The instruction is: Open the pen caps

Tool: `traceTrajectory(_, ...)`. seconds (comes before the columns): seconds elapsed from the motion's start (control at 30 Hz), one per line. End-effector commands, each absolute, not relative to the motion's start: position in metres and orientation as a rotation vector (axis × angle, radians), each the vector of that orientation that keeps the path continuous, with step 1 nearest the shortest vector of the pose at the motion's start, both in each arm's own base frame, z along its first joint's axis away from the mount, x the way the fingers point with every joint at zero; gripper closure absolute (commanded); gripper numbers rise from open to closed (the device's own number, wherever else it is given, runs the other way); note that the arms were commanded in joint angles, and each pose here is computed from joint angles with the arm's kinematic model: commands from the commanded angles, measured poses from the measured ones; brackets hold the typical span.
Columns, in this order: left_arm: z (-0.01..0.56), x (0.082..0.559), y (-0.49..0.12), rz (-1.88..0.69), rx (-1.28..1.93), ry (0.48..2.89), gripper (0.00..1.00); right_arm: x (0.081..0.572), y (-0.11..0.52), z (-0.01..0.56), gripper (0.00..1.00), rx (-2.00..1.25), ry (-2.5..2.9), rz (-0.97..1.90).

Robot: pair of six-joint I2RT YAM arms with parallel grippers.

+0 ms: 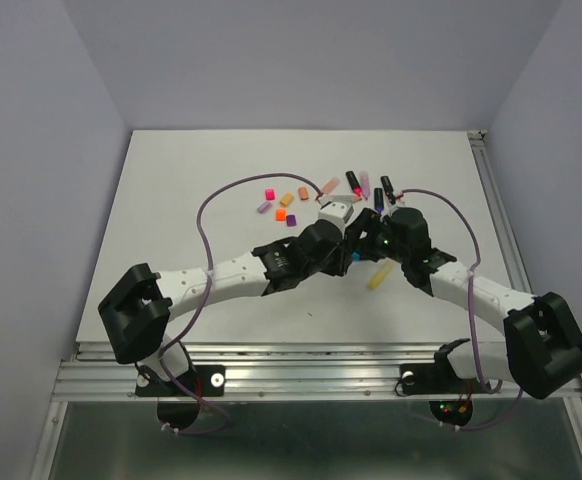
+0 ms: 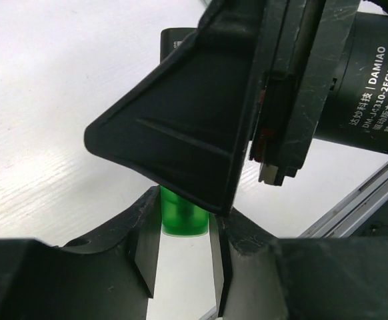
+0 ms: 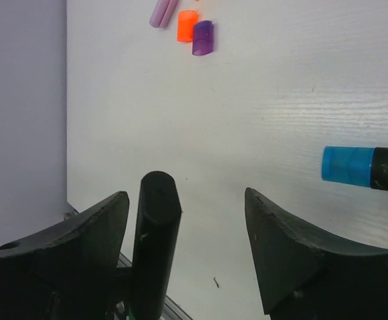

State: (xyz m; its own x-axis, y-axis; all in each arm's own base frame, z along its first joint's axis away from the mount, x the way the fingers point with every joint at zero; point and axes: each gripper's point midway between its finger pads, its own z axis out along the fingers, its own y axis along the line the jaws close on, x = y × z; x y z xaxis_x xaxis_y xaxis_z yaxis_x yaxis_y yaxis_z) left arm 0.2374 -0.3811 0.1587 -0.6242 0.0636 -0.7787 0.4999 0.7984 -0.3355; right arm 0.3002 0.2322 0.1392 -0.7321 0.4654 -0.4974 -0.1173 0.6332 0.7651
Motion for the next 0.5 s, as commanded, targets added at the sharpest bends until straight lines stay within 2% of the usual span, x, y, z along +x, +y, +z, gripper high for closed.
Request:
traceTrajectory(0.0,0.1847,0.2434,-0.3883,-0.741,0.37,2.094,1.0,0.3151,0.2506,0.1826,0.3,0.19,2.017,1.132)
traceTrajectory(0.07,0.1836,0.2421,-0.3905,-0.746,0.382,2.098,1.0,0.3158,0.2513,0.1798,0.36,0.189,2.026,1.127)
traceTrajectory(0.17,0.1838,0.2441,-0.3922,-0.739,0.382,2.097,1.0,0.3165,0.2538,0.1782,0.55,0.189,2.034,1.138)
traceTrajectory(0.23,0.1823,0.2445,-0.3926,-0.73,0.384,2.101,1.0,0.3144,0.2571,0.1764,0.62,0.175,2.044,1.153)
traceTrajectory(0.33,0.1824,0.2449,-0.3917,-0.725,0.382,2.101,1.0,0.3155,0.2569,0.1762,0.82,0.173,2.045,1.142)
traceTrajectory(0.4,0.1812,0.2456,-0.3901,-0.716,0.377,2.106,1.0,0.3164,0.2563,0.1784,0.99,0.174,2.04,1.135)
traceTrajectory(0.47,0.1811,0.2451,-0.3899,-0.717,0.375,2.111,1.0,0.317,0.2551,0.1825,0.99,0.174,2.026,1.13)
